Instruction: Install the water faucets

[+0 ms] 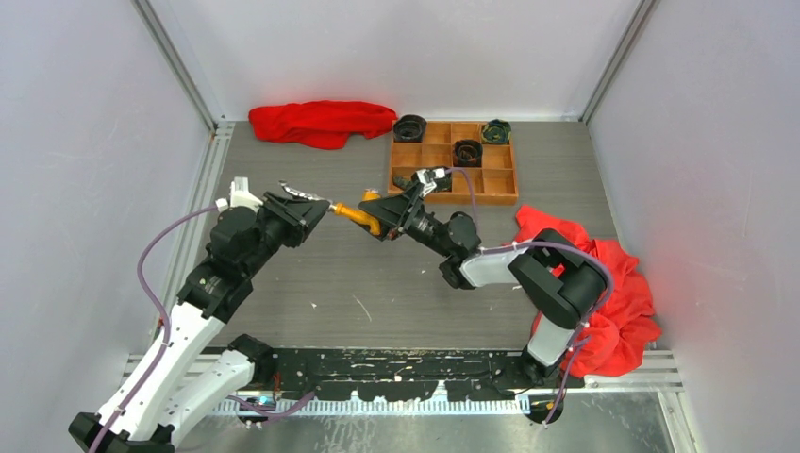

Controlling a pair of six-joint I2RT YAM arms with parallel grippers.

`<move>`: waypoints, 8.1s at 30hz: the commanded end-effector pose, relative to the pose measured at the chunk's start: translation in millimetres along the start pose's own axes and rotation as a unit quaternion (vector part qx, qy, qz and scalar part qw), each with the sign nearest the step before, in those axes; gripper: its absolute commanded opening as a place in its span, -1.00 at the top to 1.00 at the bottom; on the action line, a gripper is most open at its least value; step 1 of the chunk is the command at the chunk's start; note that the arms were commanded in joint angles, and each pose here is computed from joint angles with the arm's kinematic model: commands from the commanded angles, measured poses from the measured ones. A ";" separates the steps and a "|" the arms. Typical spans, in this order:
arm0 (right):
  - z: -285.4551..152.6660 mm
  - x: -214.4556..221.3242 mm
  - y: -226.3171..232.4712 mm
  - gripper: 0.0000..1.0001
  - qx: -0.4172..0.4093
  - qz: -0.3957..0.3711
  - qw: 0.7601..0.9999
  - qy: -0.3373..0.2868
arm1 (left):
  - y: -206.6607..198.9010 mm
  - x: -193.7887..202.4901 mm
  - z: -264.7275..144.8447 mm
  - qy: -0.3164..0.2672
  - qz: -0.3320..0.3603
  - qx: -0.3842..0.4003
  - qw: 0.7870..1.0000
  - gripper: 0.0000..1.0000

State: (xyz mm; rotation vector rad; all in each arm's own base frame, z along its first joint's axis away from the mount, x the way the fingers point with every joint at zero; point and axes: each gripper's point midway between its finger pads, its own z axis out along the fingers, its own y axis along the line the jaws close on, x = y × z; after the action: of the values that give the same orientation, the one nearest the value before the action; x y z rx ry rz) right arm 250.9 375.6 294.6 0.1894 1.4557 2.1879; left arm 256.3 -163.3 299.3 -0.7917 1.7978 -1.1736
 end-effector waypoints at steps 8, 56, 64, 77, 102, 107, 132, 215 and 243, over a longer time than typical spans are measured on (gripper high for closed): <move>-40.0 1.5 37.0 -1.00 0.023 -0.120 0.993 -0.006 | -38.6 -18.6 -9.1 -0.034 -0.001 0.050 0.998 1.00; -6.1 23.5 15.7 0.63 0.126 -0.837 0.522 0.106 | -36.9 17.9 -9.0 0.087 0.003 0.009 0.996 1.00; -11.4 49.0 44.3 0.99 0.050 -0.616 0.774 0.138 | -43.6 19.6 -5.0 0.090 0.006 0.034 0.995 1.00; -21.5 49.6 94.8 0.99 -0.057 0.028 0.967 0.248 | -52.6 18.8 -3.1 0.086 0.018 0.069 0.994 1.00; -85.6 -14.2 18.3 -1.00 0.185 -0.105 0.970 0.119 | -51.6 10.5 -5.1 0.063 0.010 0.059 0.996 1.00; -94.9 -34.7 38.5 -1.00 0.244 -0.329 0.905 0.119 | -52.0 11.7 -5.0 0.067 0.006 0.058 0.996 1.00; -75.8 31.4 60.0 -1.00 0.148 -0.970 0.176 0.083 | -40.2 6.7 -0.8 0.056 0.004 0.012 0.998 1.00; -37.0 43.1 58.8 -0.92 0.312 -0.863 0.378 0.124 | -43.6 10.0 2.6 0.062 0.001 0.032 0.998 1.00; -16.3 31.0 -5.2 0.55 0.290 -0.754 0.556 0.196 | -44.0 9.7 -7.5 0.059 0.001 0.040 0.997 1.00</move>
State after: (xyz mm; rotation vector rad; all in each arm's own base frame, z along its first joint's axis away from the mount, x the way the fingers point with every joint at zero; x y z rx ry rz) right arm 228.2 369.0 262.4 -1.0892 1.3973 0.0105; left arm 251.3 -179.4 280.3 -0.7904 2.0092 -1.1583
